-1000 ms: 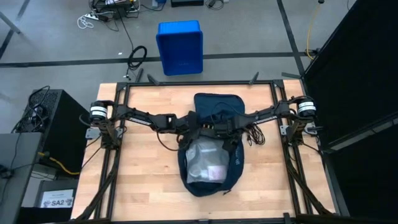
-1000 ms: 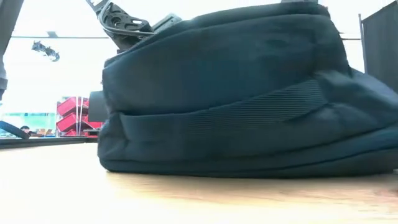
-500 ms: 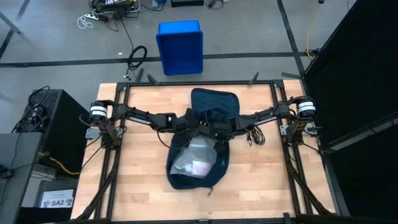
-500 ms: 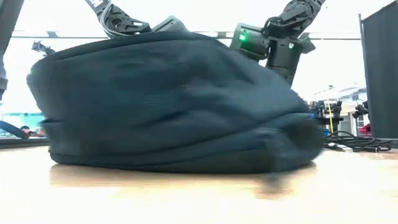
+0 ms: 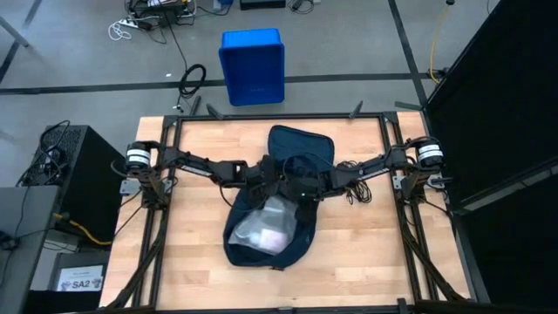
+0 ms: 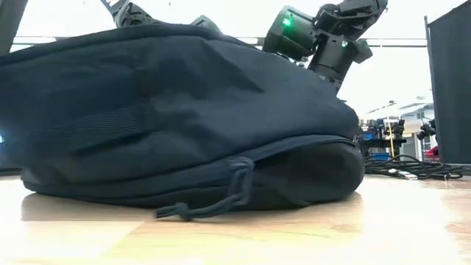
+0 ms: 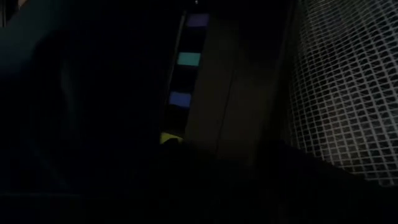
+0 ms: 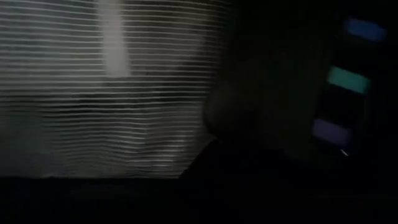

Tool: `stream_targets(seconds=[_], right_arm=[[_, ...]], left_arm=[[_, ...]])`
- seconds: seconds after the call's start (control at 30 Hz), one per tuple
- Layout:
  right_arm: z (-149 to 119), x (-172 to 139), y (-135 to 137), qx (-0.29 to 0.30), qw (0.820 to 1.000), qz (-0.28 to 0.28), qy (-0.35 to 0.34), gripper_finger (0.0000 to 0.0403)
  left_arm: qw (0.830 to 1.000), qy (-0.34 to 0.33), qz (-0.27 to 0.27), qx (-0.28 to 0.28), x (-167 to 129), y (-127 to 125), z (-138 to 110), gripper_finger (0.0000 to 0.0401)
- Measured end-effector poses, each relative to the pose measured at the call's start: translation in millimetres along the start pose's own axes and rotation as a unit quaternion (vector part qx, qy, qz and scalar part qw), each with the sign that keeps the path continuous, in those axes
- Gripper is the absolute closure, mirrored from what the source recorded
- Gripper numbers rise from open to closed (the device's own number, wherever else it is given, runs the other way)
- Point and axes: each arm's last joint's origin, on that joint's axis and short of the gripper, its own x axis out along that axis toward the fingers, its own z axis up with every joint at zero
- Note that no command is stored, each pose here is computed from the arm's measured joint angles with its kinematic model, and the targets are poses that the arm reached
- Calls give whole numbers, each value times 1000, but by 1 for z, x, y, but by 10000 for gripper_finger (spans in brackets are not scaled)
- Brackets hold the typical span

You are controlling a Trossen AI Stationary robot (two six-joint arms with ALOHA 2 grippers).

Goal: Unpack backpack
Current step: Remove the black portable pill from the backpack

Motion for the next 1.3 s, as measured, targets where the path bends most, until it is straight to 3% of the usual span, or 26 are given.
stream_targets(seconds=[0.27, 0.53, 0.8, 1.0, 1.3], right_arm=[[13, -22, 9, -14, 1000, 5, 6, 402], [35, -58, -4, 15, 989, -110, -96, 403], [35, -29, -46, 54, 990, -121, -45, 403], [30, -18, -73, 81, 980, -180, -9, 403], [28, -18, -84, 86, 980, -182, 5, 403]], left_arm=[[1000, -2, -1, 1, 0, -1, 1, 182], [1000, -4, -2, -1, 0, -1, 2, 182], [1000, -6, -2, -1, 0, -2, 2, 182], [1000, -8, -3, 7, -1, -6, 5, 182], [1000, -8, -8, 13, -2, -9, 6, 182]])
